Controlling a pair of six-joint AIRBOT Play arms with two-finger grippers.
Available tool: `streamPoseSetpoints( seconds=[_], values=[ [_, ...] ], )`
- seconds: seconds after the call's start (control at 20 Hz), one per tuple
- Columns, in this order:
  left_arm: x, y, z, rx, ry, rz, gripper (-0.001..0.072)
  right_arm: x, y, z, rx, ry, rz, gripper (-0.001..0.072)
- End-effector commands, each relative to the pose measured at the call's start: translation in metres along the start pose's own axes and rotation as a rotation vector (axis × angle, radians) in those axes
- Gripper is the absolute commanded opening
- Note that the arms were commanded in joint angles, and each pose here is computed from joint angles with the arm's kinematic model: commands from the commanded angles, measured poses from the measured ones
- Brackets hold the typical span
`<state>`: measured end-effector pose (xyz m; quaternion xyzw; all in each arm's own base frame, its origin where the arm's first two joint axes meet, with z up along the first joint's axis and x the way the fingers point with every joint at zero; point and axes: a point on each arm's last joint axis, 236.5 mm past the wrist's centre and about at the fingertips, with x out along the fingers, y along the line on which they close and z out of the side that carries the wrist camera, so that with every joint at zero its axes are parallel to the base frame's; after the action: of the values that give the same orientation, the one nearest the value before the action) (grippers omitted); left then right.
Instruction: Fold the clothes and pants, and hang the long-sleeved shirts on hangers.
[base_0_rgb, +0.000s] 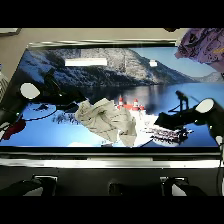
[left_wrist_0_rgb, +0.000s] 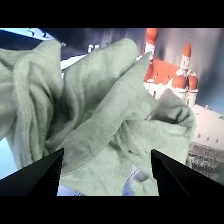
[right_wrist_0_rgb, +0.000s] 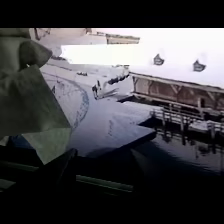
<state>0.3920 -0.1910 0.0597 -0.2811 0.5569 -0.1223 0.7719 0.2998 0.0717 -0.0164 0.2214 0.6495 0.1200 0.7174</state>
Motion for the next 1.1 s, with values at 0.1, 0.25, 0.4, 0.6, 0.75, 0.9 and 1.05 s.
streamPoseSetpoints(
  seconds=[0.1, 0.25, 0.4, 0.6, 0.75, 0.9, 1.05],
  values=[
    [-0.008, 0.018, -0.006, 0.025, 0.045, 0.034, 0.0606, 0.071, 0.03, -0.054, 0.095, 0.094, 0.243, 0.0483],
    [-0.008, 0.018, -0.006, 0.025, 0.045, 0.034, 0.0606, 0.098, 0.048, -0.068, 0.078, 0.136, 0.25, 0.0483],
    [-0.008, 0.018, -0.006, 0.025, 0.045, 0.034, 0.0606, 0.12, 0.054, -0.076, 0.063, 0.166, 0.227, 0.0483],
    [-0.008, 0.019, -0.008, 0.024, 0.053, 0.036, 0.0606, 0.126, 0.058, -0.07, 0.1, 0.148, 0.244, 0.0351],
    [-0.007, 0.028, -0.021, -0.055, 0.105, 0.067, 0.0611, 0.126, 0.058, -0.068, 0.103, 0.141, 0.244, 0.0145],
    [0.01, 0.052, -0.055, -0.103, 0.158, 0.096, 0.0611, 0.127, 0.057, -0.066, 0.112, 0.132, 0.24, 0.0034],
    [0.039, 0.052, -0.101, -0.156, 0.167, 0.037, 0.0611, 0.126, 0.058, -0.068, 0.114, 0.141, 0.242, 0.0034]
  ],
)
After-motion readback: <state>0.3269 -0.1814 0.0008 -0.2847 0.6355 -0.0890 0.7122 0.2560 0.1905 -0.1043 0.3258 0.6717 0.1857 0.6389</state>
